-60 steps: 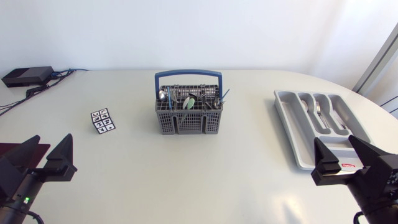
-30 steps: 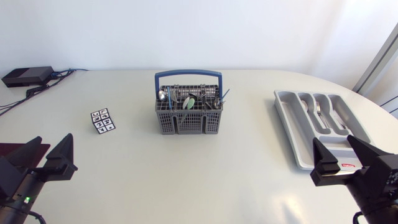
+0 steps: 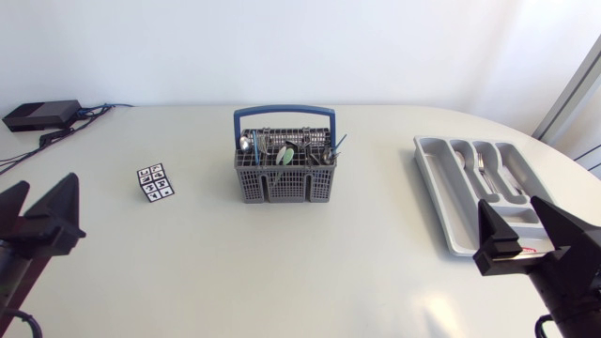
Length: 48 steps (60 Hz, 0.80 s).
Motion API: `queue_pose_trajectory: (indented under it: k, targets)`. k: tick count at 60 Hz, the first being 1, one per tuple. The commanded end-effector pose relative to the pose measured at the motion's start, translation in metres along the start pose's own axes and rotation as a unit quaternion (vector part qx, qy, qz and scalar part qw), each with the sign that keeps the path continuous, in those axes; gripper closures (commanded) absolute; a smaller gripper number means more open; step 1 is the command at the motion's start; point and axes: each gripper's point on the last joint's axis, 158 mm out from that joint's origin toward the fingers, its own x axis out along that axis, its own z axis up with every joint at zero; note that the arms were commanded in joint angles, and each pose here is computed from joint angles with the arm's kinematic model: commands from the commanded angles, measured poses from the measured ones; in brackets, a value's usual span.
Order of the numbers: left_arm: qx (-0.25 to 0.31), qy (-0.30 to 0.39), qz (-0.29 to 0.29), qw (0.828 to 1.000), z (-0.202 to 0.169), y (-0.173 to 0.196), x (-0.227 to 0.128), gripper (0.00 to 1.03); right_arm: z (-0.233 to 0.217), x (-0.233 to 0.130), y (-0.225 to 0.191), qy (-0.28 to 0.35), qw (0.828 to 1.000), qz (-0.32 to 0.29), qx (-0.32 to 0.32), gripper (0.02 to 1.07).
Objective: Transfer all utensils from the basket to the drawer tray.
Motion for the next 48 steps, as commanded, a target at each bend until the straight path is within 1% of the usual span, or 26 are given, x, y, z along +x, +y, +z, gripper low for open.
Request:
queue_pose_trajectory:
  k: [1, 11, 18, 21, 25, 28, 31, 36, 37, 39, 42, 44, 48]
  targets:
    - [-0.022, -0.001, -0.011, 1.000, 0.017, -0.008, 0.003, 0.05, 0.027, -0.001, 0.003, -0.027, 1.000, 0.007, 0.015, 0.06]
    - [-0.029, 0.025, -0.012, 0.999, 0.020, -0.011, 0.020, 0.06, 0.040, 0.020, 0.007, 0.000, 1.000, 0.015, 0.015, 0.07]
    - [-0.030, 0.055, -0.008, 0.998, 0.013, -0.010, 0.038, 0.09, 0.037, 0.037, 0.023, 0.031, 0.998, 0.039, 0.024, 0.07]
    - [-0.030, 0.093, -0.011, 0.995, 0.003, -0.014, 0.050, 0.09, 0.036, 0.043, 0.029, 0.042, 0.998, 0.045, 0.028, 0.07]
    - [-0.028, 0.118, -0.014, 0.993, -0.004, -0.018, 0.059, 0.09, 0.033, 0.050, 0.037, 0.057, 0.996, 0.053, 0.032, 0.07]
    - [-0.012, 0.140, -0.012, 0.990, -0.009, -0.019, 0.066, 0.12, 0.030, 0.055, 0.043, 0.069, 0.995, 0.058, 0.034, 0.07]
    - [0.008, 0.162, -0.011, 0.987, -0.014, -0.023, 0.074, 0.12, 0.025, 0.059, 0.048, 0.084, 0.994, 0.062, 0.038, 0.07]
    - [0.044, 0.224, -0.012, 0.974, -0.035, -0.030, 0.091, 0.12, 0.015, 0.069, 0.056, 0.112, 0.991, 0.065, 0.033, 0.07]
    - [0.057, 0.250, -0.016, 0.967, -0.043, -0.033, 0.095, 0.12, 0.014, 0.070, 0.058, 0.117, 0.990, 0.067, 0.032, 0.07]
    - [0.071, 0.266, -0.022, 0.961, -0.050, -0.035, 0.098, 0.12, 0.013, 0.072, 0.061, 0.122, 0.990, 0.071, 0.030, 0.07]
    - [0.140, 0.309, -0.061, 0.939, -0.069, -0.050, 0.103, 0.12, 0.009, 0.074, 0.063, 0.134, 0.988, 0.073, 0.028, 0.07]
    - [0.151, 0.326, -0.078, 0.930, -0.078, -0.061, 0.106, 0.12, 0.006, 0.075, 0.066, 0.143, 0.987, 0.076, 0.026, 0.07]
    - [0.157, 0.346, -0.098, 0.920, -0.094, -0.073, 0.112, 0.12, 0.000, 0.078, 0.070, 0.166, 0.983, 0.080, 0.019, 0.07]
